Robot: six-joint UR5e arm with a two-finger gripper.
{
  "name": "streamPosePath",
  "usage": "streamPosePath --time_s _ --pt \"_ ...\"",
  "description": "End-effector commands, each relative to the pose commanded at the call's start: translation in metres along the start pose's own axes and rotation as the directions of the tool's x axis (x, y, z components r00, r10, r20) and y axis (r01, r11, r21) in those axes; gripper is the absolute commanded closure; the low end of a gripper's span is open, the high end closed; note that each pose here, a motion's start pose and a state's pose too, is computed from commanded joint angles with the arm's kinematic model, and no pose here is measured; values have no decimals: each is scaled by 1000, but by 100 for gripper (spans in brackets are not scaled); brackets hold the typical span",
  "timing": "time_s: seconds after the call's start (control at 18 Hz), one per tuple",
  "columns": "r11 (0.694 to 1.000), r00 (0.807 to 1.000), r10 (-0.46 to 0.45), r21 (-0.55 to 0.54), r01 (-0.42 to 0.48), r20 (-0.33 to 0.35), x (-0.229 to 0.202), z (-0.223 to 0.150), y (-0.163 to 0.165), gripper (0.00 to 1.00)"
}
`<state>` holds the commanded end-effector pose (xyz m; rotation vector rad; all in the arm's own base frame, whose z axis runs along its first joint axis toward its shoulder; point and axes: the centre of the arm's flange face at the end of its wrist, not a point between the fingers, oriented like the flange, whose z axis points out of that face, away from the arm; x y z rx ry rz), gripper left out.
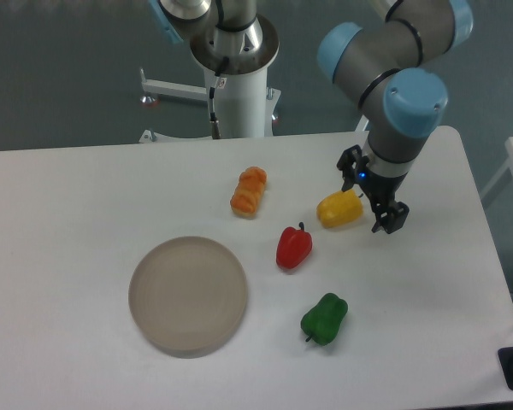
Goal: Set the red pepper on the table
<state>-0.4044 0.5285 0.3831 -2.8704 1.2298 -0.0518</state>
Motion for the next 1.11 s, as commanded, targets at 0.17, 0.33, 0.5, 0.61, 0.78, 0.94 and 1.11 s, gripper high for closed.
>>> streamPosePath --time_s 0.17,0.33,0.5,0.61,0.78,0.94,1.11 --pt "1000 1000 -3 -1 3 0 -1 0 2 0" --pt "1000 1000 -6 -3 6 3 -1 -1 4 0" --pt "1000 1000 -11 -3 11 -1 0 1 8 0" --pt "1000 1000 -11 -3 11 0 1 0 8 0" --pt "1000 1000 -14 -3 14 -1 2 1 10 0" --pt "1000 1000 -14 -2 14 -3 2 2 10 0" --pt "1000 1000 -12 -2 12 -3 1 3 9 0"
